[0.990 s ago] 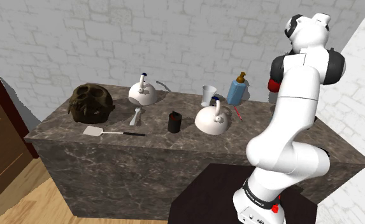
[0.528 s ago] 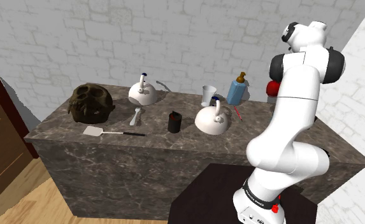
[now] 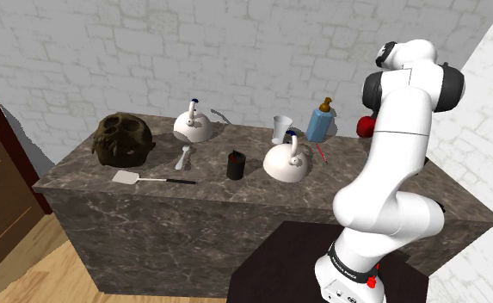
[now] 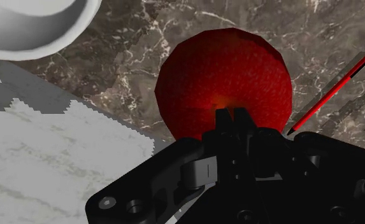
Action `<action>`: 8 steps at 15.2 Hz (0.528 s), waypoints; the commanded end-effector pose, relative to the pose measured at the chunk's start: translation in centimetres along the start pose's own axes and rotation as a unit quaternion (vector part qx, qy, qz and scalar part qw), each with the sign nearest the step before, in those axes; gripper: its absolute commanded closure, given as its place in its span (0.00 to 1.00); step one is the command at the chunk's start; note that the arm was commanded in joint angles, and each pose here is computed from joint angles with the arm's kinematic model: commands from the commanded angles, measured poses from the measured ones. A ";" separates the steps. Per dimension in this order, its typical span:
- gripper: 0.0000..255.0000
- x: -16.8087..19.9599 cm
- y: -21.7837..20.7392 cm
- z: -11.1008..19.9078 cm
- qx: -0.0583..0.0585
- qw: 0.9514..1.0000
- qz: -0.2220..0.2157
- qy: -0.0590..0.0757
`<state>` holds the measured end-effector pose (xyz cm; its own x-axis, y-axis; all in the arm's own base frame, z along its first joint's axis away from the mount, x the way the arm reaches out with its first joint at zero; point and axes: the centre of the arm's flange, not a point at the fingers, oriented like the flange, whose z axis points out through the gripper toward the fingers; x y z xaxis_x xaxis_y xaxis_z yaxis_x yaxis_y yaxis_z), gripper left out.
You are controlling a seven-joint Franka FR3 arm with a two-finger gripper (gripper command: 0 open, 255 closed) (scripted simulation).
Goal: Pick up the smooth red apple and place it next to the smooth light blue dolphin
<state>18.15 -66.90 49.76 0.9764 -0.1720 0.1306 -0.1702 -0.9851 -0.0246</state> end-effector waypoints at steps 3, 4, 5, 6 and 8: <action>1.00 -0.3 -0.1 2.2 0.000 1.000 0.000 0.000; 1.00 -0.4 0.0 2.7 0.000 1.000 0.000 0.000; 1.00 -0.4 0.0 3.2 0.000 1.000 0.000 0.000; 1.00 -0.5 0.0 3.8 0.000 1.000 0.000 0.000; 1.00 -0.6 0.0 4.8 0.000 1.000 0.000 0.000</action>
<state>18.13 -66.84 45.52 0.9765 -0.1718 0.1305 -0.1700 -0.9851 -0.0247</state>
